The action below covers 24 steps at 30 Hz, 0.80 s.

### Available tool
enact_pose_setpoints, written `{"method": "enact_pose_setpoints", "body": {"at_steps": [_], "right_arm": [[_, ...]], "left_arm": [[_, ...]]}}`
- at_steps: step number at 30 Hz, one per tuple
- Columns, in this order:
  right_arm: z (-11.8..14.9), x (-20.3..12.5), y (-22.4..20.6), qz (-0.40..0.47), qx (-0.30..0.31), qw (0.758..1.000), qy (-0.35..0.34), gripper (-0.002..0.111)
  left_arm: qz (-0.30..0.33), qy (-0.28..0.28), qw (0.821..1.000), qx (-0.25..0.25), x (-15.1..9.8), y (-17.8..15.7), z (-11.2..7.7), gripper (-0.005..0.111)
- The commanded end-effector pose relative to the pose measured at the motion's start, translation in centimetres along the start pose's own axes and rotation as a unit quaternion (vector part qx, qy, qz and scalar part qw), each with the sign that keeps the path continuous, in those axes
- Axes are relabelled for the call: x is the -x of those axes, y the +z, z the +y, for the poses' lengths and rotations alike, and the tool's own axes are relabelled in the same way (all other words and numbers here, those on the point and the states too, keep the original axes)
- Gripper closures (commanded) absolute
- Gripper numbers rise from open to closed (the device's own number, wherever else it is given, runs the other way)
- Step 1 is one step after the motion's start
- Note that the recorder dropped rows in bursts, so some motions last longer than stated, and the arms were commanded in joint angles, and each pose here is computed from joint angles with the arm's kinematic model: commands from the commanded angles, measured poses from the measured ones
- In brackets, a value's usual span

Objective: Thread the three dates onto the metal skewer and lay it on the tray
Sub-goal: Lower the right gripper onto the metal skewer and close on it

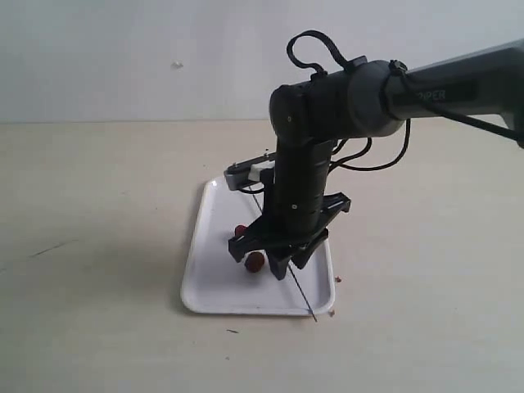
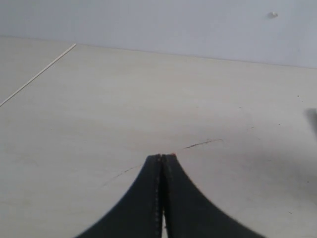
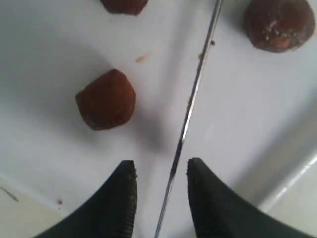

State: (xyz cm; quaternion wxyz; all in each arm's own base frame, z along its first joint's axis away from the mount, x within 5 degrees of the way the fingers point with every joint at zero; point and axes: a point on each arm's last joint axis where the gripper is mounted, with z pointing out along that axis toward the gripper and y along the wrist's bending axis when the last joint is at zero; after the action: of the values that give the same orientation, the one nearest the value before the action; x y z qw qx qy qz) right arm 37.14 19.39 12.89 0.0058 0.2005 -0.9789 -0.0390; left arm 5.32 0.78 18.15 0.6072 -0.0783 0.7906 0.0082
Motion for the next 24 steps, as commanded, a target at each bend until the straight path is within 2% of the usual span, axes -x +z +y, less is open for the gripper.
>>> {"method": "enact_pose_setpoints", "body": {"at_steps": [1,9,15,20,21,23,24], "right_arm": [[0.0,0.7,0.4,-0.025,-0.003,1.0,0.008,0.072],[-0.2,0.9,0.6,-0.037,-0.011,0.999,0.013,0.072],[-0.2,0.9,0.7,-0.036,-0.012,0.999,0.012,0.078],[-0.3,0.9,2.2,-0.021,-0.013,1.0,0.015,0.078],[-0.3,0.9,2.3,-0.019,-0.013,1.0,0.018,0.079],[-0.5,0.9,2.3,-0.019,-0.023,0.999,0.036,0.09],[-0.6,0.8,2.2,-0.016,-0.027,0.999,0.04,0.1]], "left_arm": [[-0.004,0.002,1.0,-0.002,0.1,0.0,0.0,0.107],[-0.004,0.002,1.0,-0.002,0.1,0.0,0.0,0.107],[-0.004,0.003,1.0,-0.005,0.1,0.0,-0.1,0.107],[-0.003,0.005,1.0,-0.012,0.1,0.0,-0.1,0.107],[-0.003,0.005,1.0,-0.012,0.1,0.0,-0.1,0.107],[-0.003,0.005,1.0,-0.012,0.1,0.0,-0.1,0.107],[-0.003,0.005,1.0,-0.012,0.1,0.0,-0.1,0.107]]}}
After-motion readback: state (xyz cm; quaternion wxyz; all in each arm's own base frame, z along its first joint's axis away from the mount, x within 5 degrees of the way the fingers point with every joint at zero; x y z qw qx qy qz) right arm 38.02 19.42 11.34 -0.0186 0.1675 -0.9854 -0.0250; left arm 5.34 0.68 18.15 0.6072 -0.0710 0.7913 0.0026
